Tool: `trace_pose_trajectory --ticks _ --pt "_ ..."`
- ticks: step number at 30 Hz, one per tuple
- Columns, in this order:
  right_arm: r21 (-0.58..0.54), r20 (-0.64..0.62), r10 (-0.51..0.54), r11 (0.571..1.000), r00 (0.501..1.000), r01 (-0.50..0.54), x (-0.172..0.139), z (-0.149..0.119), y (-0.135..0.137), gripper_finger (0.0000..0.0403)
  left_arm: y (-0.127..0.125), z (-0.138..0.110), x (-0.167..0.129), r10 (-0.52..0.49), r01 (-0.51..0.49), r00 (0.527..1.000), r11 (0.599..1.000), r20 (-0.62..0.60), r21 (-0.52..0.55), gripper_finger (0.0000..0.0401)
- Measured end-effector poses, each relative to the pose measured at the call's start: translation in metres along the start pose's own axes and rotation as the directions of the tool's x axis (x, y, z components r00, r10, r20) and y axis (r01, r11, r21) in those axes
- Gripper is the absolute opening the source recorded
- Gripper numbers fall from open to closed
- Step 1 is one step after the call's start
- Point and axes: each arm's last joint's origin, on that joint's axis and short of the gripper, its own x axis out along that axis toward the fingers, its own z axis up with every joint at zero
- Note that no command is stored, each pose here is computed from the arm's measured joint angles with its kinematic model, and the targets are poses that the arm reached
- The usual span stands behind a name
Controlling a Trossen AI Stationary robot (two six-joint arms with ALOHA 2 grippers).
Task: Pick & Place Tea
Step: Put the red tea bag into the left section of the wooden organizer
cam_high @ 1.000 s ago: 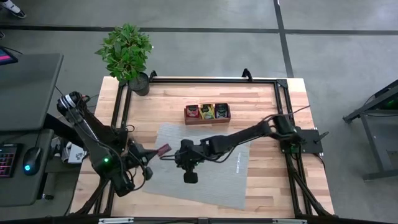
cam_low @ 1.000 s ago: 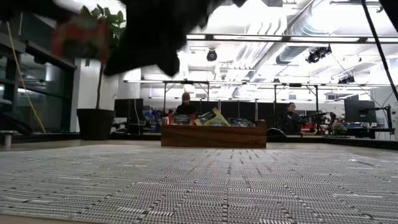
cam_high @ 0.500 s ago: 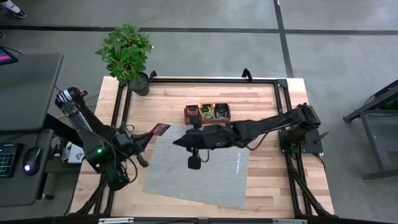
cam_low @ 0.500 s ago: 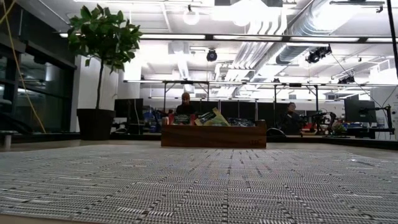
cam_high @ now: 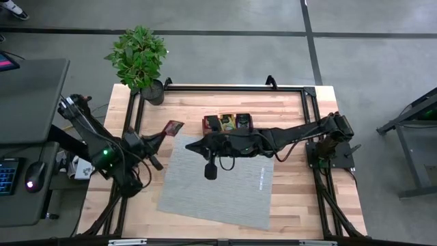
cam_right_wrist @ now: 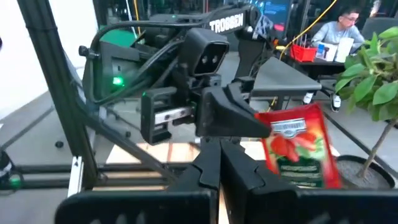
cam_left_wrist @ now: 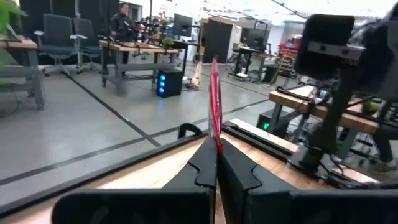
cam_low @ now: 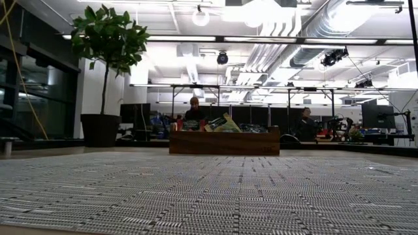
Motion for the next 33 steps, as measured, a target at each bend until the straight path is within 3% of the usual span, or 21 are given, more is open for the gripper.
trace_pose_trajectory --ticks 8,12,18,28,33 --pt "0.156 0.023 -0.042 0.987 0.999 0.038 0.010 -0.002 -0.016 0.0002 0.011 0.046 0.006 0.036 -0.036 0.999 0.998 0.006 0.051 0.0000" --pt "0.228 0.025 -0.012 0.974 1.000 0.006 0.022 -0.009 -0.033 0.0019 0.011 0.064 0.006 0.035 -0.036 0.999 0.997 0.007 0.071 0.0000" --pt "0.233 0.117 0.012 0.972 0.993 -0.039 0.036 -0.012 -0.046 0.0063 0.011 0.074 0.006 0.036 -0.036 0.999 0.996 0.008 0.084 0.0000" --pt "0.280 0.109 0.026 0.959 0.994 -0.056 0.050 -0.021 -0.082 0.0159 0.010 0.093 0.001 0.009 -0.009 1.000 0.999 0.004 0.038 0.0000" --pt "0.269 0.213 0.134 0.944 0.968 -0.190 0.054 -0.017 -0.096 0.0192 0.010 0.098 0.001 0.009 -0.009 1.000 0.999 0.004 0.036 0.0000"
